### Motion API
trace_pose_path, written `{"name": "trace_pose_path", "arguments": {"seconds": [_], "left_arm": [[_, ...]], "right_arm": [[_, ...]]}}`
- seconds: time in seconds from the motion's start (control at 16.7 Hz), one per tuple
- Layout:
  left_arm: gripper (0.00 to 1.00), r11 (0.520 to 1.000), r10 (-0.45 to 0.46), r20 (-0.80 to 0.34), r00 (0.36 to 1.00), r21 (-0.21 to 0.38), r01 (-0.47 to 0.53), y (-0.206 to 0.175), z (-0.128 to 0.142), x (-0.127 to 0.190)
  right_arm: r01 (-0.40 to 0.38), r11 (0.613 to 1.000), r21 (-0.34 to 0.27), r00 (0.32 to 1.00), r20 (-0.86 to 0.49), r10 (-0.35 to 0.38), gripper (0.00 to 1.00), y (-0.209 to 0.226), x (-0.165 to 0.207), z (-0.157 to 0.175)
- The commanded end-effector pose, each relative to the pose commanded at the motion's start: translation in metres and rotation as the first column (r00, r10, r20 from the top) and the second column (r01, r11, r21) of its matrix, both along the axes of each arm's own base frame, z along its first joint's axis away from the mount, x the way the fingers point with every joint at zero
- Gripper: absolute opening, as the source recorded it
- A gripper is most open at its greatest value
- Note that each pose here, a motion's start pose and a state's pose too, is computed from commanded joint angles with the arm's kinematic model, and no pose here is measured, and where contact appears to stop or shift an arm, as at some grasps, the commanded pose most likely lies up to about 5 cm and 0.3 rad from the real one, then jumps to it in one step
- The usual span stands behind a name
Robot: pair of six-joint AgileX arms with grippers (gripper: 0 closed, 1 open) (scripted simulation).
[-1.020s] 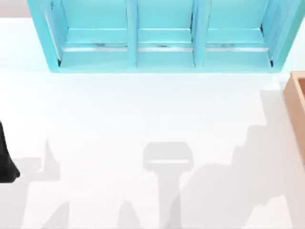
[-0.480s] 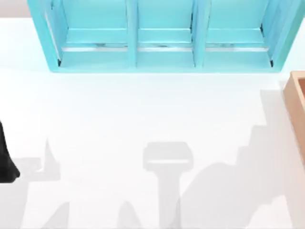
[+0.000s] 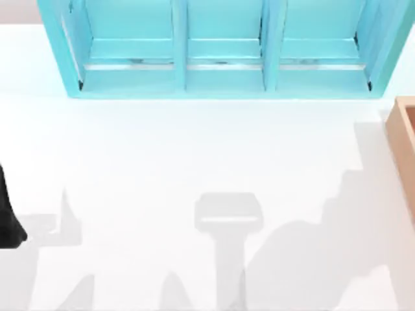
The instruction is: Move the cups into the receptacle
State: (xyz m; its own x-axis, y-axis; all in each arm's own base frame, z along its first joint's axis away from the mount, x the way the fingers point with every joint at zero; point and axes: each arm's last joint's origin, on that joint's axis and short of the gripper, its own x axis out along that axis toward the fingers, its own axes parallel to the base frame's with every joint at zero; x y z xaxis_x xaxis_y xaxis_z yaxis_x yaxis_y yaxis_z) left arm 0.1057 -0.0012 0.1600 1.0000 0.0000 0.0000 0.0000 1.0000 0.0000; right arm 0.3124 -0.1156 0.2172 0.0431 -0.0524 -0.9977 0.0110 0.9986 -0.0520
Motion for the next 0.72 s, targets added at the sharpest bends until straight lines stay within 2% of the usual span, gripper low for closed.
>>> {"name": "trace_pose_path", "arguments": {"seconds": [0.12,0.18,0.72], "left_arm": [[1.0,1.0,0.0,0.0,1.0,0.0,0.0,0.0,0.0,0.0],[1.0,1.0,0.0,0.0,1.0,0.0,0.0,0.0,0.0,0.0],[1.0,1.0,0.0,0.0,1.0,0.0,0.0,0.0,0.0,0.0]], "right_arm": [[0.0,1.0,0.0,1.0,0.0,0.0,0.98,0.0,0.0,0.0],[0.0,1.0,0.0,1.0,0.0,0.0,1.0,0.0,0.0,0.0],[0.002,1.0,0.0,1.0,0.0,-0.002,1.0,-0.0007,-0.0001,0.0008]]}}
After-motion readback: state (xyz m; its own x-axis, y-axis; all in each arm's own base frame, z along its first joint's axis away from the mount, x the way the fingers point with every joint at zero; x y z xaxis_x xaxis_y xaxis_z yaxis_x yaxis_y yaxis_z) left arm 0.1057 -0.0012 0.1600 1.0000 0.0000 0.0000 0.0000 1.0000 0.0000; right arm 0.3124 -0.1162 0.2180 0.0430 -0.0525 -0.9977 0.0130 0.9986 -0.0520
